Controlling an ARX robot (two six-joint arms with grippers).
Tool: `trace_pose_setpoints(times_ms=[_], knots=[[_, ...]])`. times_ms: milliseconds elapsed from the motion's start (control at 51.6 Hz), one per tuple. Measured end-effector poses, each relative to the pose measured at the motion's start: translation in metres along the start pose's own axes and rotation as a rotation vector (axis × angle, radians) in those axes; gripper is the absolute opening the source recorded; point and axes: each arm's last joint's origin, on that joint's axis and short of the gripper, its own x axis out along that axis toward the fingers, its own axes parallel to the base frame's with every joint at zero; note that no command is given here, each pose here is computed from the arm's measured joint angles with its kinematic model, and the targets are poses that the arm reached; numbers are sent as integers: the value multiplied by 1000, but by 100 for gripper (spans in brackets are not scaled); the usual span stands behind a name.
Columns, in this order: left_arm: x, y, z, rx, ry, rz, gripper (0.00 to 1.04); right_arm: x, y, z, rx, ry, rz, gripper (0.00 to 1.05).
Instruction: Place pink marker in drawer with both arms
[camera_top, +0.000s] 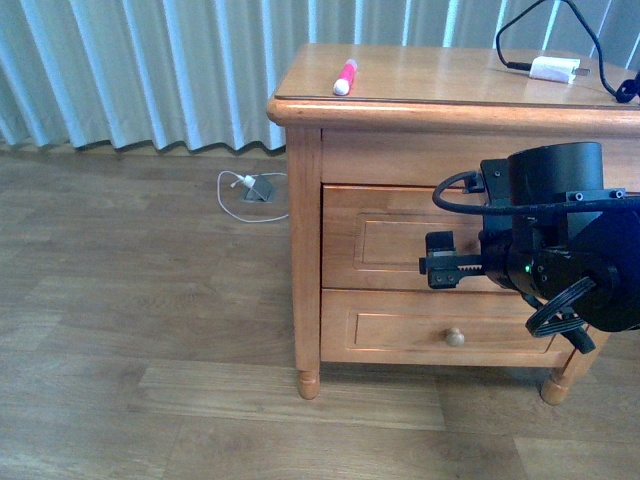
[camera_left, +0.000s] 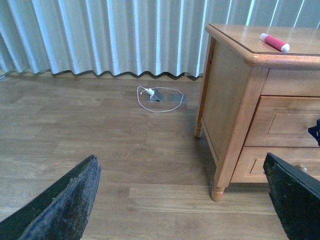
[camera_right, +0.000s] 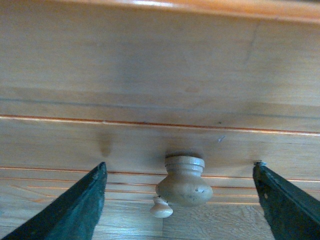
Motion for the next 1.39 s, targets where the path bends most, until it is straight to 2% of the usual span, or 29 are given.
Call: trace_pose_setpoints(times_ms=[310, 407, 852, 1124, 1395], knots=[[0, 0, 0, 0, 0, 0, 99, 3, -1, -2, 1, 6, -5, 36], [0, 0, 0, 0, 0, 0, 99, 3, -1, -2, 1, 10, -4, 24], [0, 0, 0, 0, 0, 0, 99, -6, -3, -3, 71, 21, 25, 23], [0, 0, 0, 0, 0, 0, 99, -45, -8, -22, 140, 71, 62, 23], [0, 0, 0, 0, 0, 0, 99, -106, -17, -51, 194, 131, 122, 23]])
